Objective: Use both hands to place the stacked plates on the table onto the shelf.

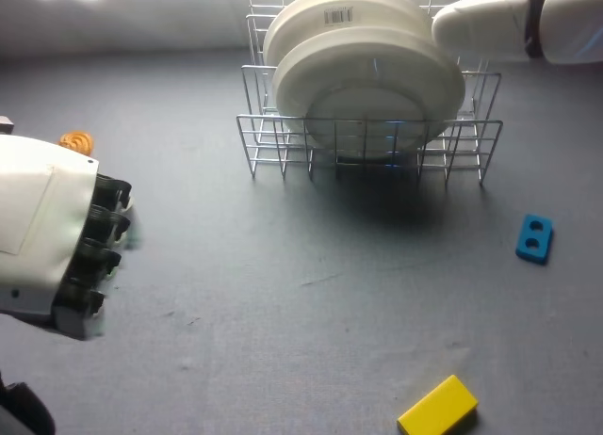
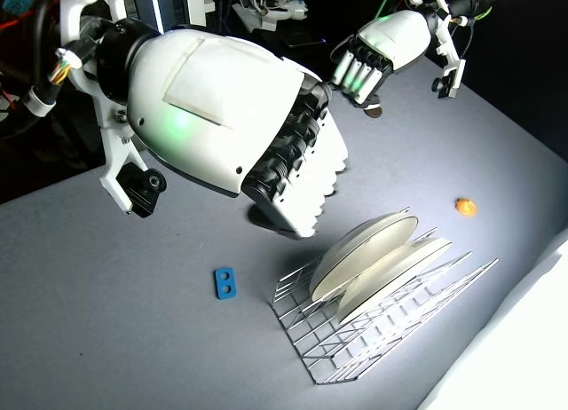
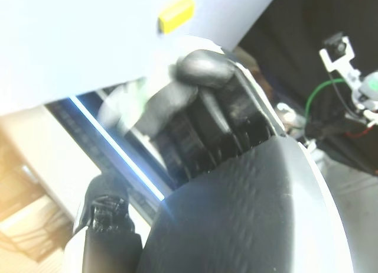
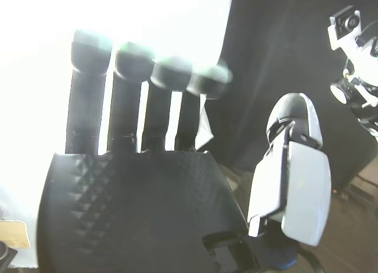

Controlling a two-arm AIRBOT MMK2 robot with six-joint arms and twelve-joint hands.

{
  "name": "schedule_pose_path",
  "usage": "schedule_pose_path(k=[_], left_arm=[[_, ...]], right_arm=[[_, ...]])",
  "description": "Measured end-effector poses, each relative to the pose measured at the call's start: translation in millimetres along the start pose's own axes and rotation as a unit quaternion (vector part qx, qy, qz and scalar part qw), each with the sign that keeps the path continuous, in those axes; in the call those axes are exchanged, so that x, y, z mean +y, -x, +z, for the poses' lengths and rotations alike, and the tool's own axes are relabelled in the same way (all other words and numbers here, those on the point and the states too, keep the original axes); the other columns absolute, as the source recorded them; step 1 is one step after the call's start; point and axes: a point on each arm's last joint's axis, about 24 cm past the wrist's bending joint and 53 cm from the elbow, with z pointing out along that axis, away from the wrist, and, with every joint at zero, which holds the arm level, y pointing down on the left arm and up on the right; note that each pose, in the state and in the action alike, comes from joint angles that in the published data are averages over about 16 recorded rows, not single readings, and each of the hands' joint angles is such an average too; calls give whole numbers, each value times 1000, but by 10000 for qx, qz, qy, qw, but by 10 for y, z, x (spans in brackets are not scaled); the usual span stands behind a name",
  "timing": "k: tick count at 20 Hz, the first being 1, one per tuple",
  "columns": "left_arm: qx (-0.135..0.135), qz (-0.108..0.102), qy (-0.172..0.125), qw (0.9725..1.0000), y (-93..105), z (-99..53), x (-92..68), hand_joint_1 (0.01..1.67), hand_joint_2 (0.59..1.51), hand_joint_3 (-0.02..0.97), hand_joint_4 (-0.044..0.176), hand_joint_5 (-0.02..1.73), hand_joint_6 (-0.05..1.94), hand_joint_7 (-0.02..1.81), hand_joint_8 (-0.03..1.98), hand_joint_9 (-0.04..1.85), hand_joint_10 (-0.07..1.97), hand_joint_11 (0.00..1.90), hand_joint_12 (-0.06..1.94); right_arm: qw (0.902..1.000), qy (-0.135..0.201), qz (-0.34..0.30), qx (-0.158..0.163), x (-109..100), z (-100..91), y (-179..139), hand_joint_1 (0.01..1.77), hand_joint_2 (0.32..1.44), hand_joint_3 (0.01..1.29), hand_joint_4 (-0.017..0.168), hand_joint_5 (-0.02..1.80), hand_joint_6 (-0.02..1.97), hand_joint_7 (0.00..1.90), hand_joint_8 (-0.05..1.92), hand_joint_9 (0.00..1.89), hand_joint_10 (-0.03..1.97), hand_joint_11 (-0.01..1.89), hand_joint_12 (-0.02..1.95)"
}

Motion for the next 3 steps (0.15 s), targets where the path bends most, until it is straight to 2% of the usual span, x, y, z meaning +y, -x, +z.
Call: schedule_pose_path(k=[3], left_arm=[[-8, -1, -2, 10000, 4, 0, -1, 104, 1220, 10, 36, 1240, 1480, 1328, 1639, 1290, 1626, 1181, 1782]], right_arm=[[10000, -6, -13, 29, -5, -20, -17, 225, 995, 14, 0, 1169, 1553, 1213, 1557, 1206, 1683, 1198, 1828]])
